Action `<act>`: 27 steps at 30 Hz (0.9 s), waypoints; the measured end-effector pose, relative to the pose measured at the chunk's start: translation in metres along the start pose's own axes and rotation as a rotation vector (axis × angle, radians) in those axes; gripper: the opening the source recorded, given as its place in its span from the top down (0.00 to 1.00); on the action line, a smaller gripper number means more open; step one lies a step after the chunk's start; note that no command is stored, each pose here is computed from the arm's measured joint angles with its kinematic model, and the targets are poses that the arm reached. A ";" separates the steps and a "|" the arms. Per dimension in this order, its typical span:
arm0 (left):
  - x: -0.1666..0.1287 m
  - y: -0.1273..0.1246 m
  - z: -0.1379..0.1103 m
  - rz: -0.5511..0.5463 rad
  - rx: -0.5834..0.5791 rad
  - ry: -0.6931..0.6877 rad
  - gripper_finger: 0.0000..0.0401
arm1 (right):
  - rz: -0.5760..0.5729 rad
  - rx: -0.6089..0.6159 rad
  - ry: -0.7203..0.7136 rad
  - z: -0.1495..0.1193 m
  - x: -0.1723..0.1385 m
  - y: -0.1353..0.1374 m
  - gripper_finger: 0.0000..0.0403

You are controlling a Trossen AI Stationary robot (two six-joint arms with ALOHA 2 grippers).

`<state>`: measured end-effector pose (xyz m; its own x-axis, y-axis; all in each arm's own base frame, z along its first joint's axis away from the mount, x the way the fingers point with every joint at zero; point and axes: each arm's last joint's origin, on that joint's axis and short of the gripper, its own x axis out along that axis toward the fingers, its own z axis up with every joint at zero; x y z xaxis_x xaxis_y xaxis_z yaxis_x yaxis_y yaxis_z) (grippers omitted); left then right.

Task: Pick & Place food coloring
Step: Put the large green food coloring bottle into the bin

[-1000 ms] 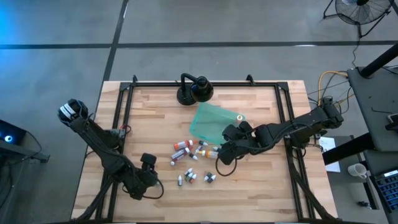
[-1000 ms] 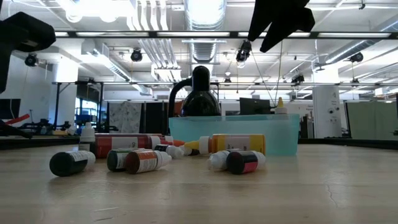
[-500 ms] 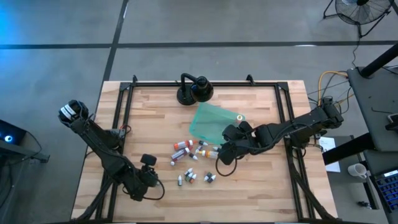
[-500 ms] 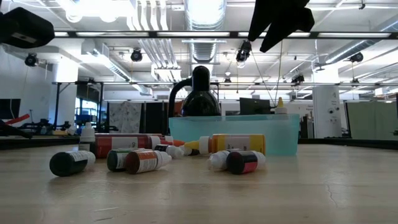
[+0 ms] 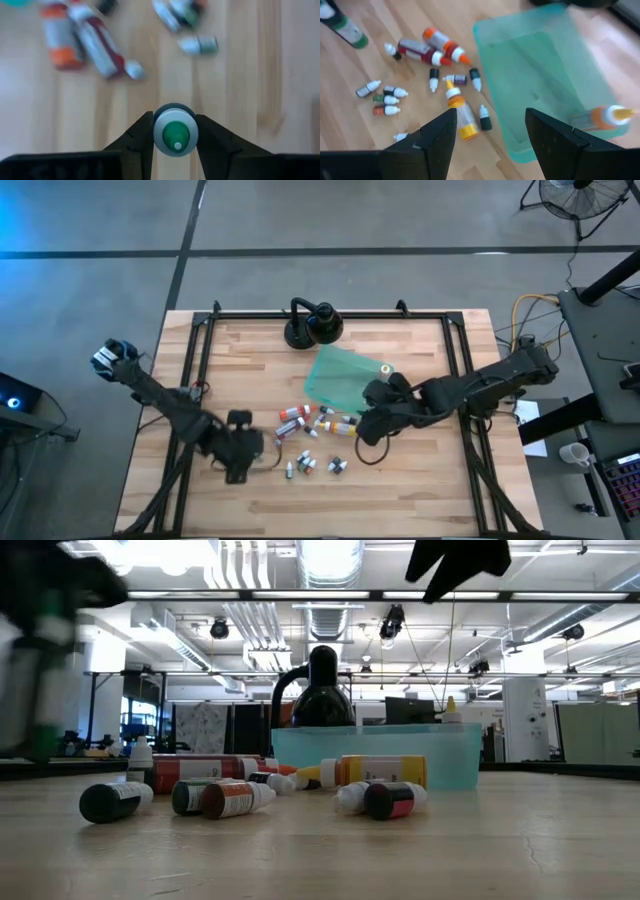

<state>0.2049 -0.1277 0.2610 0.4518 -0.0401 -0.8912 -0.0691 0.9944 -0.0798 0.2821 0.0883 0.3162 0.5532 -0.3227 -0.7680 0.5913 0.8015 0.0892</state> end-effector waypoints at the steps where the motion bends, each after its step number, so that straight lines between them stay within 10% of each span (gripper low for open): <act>1: -0.005 0.006 0.009 0.003 -0.040 -0.028 0.76 | -0.005 0.005 -0.013 0.000 -0.007 -0.003 0.43; 14: -0.038 0.110 0.131 0.229 -0.235 -0.290 0.76 | -0.095 0.044 -0.111 -0.008 -0.053 -0.042 0.43; 27: 0.035 0.205 0.197 0.331 -0.253 -0.141 0.76 | -0.142 0.101 -0.101 -0.021 -0.042 -0.049 0.43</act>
<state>0.3823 0.0942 0.3014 0.4845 0.3083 -0.8186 -0.4383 0.8954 0.0778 0.2174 0.0736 0.3305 0.5130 -0.4821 -0.7102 0.7207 0.6914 0.0513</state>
